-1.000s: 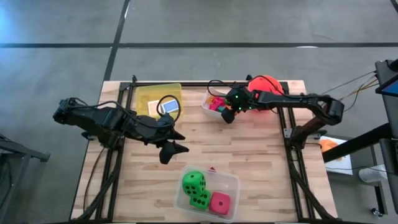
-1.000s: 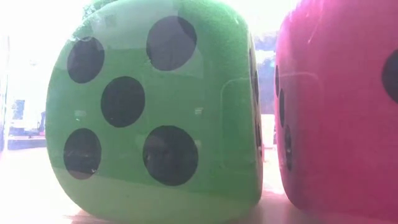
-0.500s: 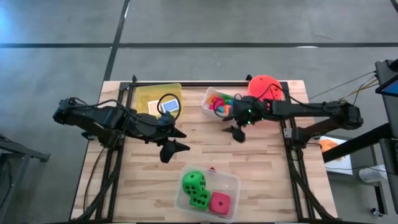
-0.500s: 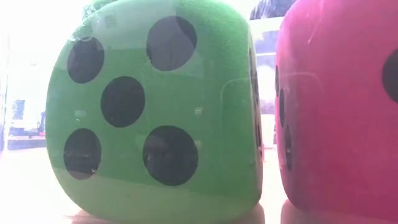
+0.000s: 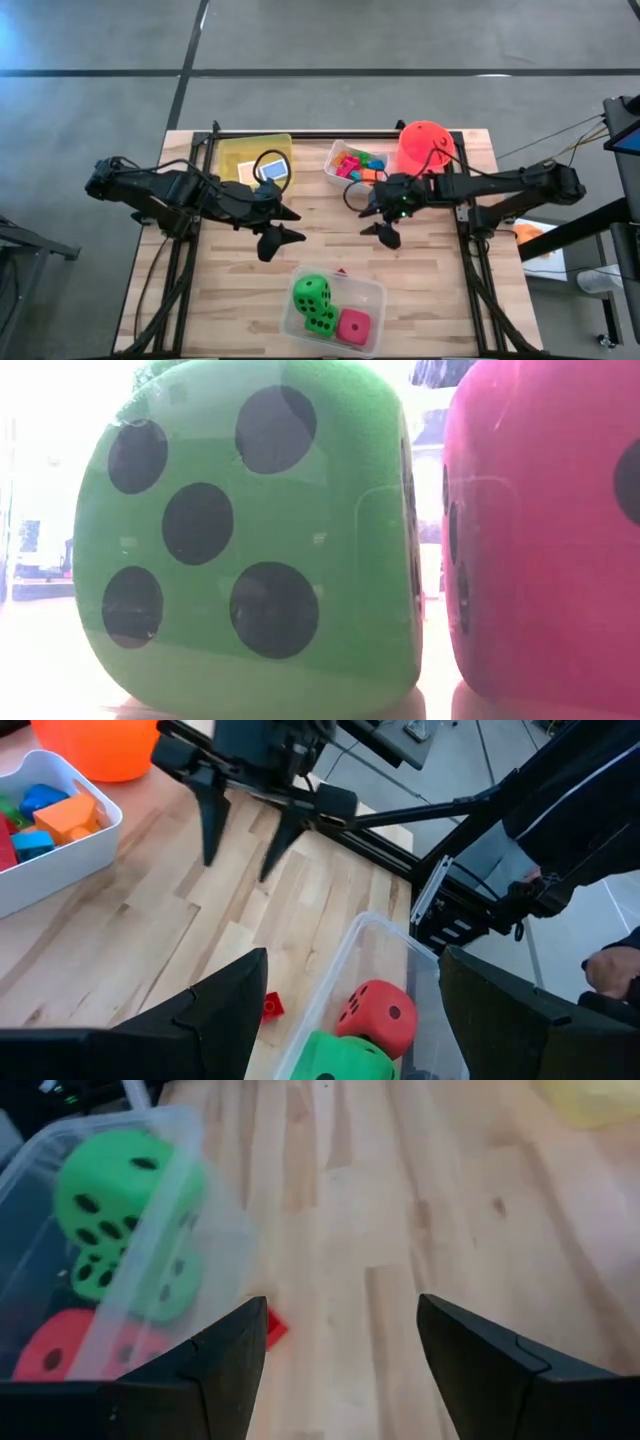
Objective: Pick & Place Toys
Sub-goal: Put the red game piece into the white bin
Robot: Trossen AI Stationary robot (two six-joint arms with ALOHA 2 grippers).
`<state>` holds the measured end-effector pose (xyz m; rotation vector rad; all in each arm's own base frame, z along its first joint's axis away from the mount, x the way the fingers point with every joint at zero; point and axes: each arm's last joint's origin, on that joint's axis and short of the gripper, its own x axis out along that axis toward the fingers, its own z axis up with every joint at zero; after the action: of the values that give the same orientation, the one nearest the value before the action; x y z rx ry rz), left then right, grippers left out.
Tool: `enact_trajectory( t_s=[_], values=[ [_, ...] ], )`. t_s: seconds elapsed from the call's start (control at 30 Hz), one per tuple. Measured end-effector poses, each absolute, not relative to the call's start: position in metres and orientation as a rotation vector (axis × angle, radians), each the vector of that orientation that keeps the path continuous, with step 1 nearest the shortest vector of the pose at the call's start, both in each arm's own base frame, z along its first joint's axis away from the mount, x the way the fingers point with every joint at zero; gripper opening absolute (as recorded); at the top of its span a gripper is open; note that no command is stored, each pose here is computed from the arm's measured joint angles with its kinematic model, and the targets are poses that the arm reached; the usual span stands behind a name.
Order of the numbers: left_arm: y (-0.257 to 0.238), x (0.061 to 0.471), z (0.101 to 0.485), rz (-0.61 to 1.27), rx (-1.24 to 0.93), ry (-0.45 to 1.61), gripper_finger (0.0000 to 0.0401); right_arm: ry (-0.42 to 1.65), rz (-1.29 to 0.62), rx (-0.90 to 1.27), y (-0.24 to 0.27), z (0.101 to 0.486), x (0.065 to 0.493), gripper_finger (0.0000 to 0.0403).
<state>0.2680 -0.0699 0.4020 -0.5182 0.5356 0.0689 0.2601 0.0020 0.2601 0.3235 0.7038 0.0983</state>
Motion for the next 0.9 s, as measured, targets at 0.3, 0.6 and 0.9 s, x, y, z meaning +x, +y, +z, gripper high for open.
enact_trajectory(
  t_s=[0.3,0.6,0.9],
  values=[
    [-0.07,0.267,0.401,0.06,-0.464,0.549,0.0281,0.719,0.157,0.32,0.02,0.26,0.259,0.0251],
    [-0.07,0.267,0.401,0.063,-0.465,0.549,0.0281,0.684,0.107,0.314,0.019,0.264,0.262,0.0251],
    [-0.07,0.267,0.401,0.063,-0.466,0.55,0.0281,0.744,0.308,0.221,0.04,0.244,0.275,0.0251]
  ],
)
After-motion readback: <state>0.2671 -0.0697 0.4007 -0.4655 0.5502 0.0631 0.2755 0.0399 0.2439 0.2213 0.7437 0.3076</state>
